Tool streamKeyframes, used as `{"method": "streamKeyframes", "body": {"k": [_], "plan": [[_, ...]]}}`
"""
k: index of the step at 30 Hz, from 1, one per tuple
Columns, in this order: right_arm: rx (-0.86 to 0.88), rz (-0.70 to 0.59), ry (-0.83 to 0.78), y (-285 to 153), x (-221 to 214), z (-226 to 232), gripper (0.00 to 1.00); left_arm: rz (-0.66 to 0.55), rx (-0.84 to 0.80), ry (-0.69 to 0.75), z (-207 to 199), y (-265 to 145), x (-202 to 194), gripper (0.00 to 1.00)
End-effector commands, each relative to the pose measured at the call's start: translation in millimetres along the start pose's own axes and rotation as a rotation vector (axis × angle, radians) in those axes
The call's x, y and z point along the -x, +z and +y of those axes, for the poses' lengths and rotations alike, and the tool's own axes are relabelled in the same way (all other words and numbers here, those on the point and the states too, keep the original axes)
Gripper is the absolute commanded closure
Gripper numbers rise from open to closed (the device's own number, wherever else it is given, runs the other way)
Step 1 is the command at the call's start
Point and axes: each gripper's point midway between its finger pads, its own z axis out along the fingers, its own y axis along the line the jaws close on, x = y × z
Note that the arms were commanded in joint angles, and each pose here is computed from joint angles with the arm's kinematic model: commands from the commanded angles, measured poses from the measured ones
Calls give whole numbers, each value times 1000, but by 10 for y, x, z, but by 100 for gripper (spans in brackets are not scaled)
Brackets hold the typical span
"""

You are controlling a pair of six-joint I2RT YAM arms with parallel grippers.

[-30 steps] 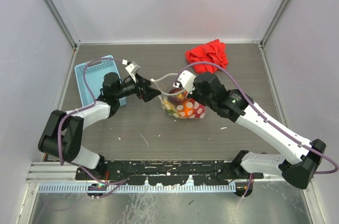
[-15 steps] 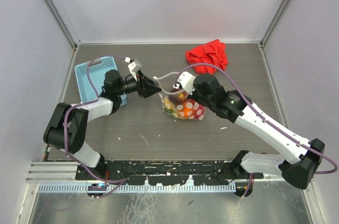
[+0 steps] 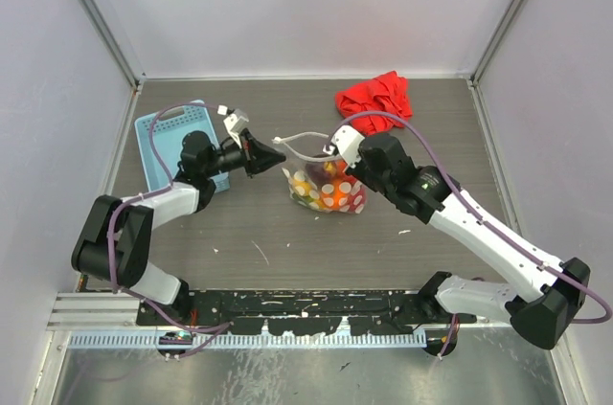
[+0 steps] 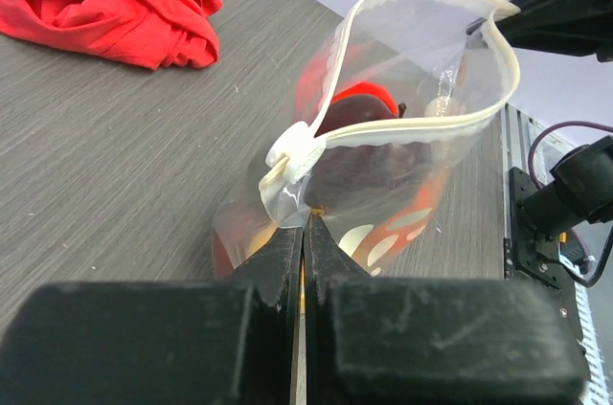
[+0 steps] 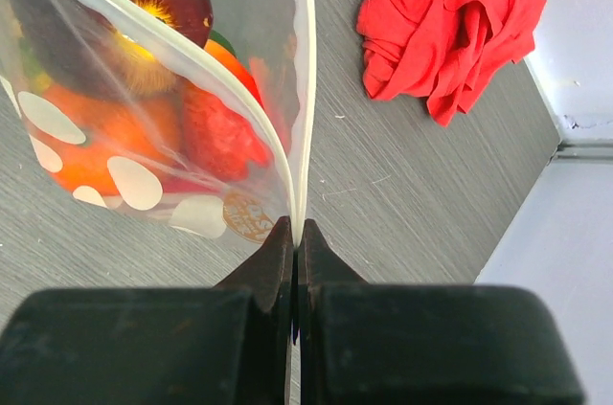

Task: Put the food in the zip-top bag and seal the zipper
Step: Zip the zipper food storage bag at the center of the board.

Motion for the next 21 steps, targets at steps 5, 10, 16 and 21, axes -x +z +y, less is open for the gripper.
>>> {"method": "streamKeyframes", "body": {"k": [5,10,16,21], "plan": [[-25,-78,119,-67,206,-130,80,-86,57,97,-81,-129,236,100],[115,-191,158,-259,675,-68,50,-91,52,102,-135,-146,289,100],[299,-316,170,-312,1273,105,14,-87,58,111,-156,-158,320,100],[364,-337,94,-115,1526,207,0,-80,65,127,-167,-182,308,100]]}}
